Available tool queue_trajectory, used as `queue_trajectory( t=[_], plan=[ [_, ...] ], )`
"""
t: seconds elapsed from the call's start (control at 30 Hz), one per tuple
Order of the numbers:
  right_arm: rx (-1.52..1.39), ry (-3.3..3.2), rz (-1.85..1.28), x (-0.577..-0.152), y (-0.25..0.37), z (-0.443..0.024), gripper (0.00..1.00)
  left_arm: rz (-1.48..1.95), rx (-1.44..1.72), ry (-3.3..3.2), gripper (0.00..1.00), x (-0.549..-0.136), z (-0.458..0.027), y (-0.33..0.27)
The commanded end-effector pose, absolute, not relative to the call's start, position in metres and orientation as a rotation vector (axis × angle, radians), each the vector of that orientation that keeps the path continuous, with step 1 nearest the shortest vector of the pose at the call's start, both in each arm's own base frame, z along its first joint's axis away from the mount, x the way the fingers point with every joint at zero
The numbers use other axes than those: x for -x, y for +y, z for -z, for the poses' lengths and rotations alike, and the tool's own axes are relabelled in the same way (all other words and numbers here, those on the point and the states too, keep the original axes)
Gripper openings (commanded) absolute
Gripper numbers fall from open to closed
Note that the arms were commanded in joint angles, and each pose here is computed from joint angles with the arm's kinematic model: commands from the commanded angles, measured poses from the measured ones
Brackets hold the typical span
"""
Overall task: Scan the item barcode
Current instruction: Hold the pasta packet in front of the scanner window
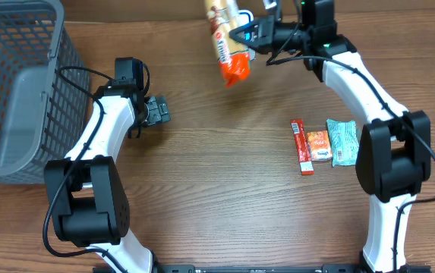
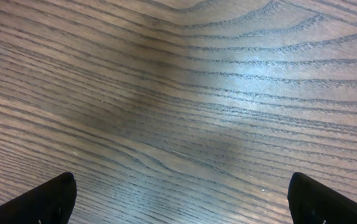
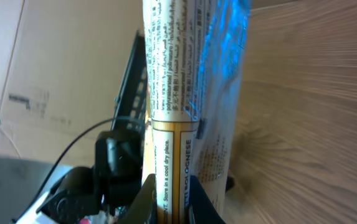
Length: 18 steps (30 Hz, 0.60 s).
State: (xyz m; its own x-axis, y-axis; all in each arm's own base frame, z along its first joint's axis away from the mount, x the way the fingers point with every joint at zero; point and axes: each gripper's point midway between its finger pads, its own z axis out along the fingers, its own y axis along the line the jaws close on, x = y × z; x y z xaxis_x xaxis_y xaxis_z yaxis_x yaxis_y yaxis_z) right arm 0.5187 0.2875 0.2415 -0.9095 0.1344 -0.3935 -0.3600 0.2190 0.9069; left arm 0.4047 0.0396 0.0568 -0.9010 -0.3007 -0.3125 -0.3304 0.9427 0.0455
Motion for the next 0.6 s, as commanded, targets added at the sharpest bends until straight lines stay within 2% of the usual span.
queue_trajectory(
  t=[0.0, 0.3, 0.57],
  plan=[
    [0.238, 2.07, -1.865, -0.522, 0.272, -0.253, 0.03, -0.153, 0.456, 2.758, 1.0, -0.411, -0.069, 0.044],
    [0.115, 2.146, -1.858, -0.542, 0.271, -0.192, 0.03, -0.153, 0.456, 2.757, 1.0, -0.412, -0.069, 0.044],
    [0.174, 2.079, -1.854, -0.545, 0.272, -0.201, 0.04, -0.153, 0.456, 2.758, 1.0, -0.411, -0.069, 0.044]
  ],
)
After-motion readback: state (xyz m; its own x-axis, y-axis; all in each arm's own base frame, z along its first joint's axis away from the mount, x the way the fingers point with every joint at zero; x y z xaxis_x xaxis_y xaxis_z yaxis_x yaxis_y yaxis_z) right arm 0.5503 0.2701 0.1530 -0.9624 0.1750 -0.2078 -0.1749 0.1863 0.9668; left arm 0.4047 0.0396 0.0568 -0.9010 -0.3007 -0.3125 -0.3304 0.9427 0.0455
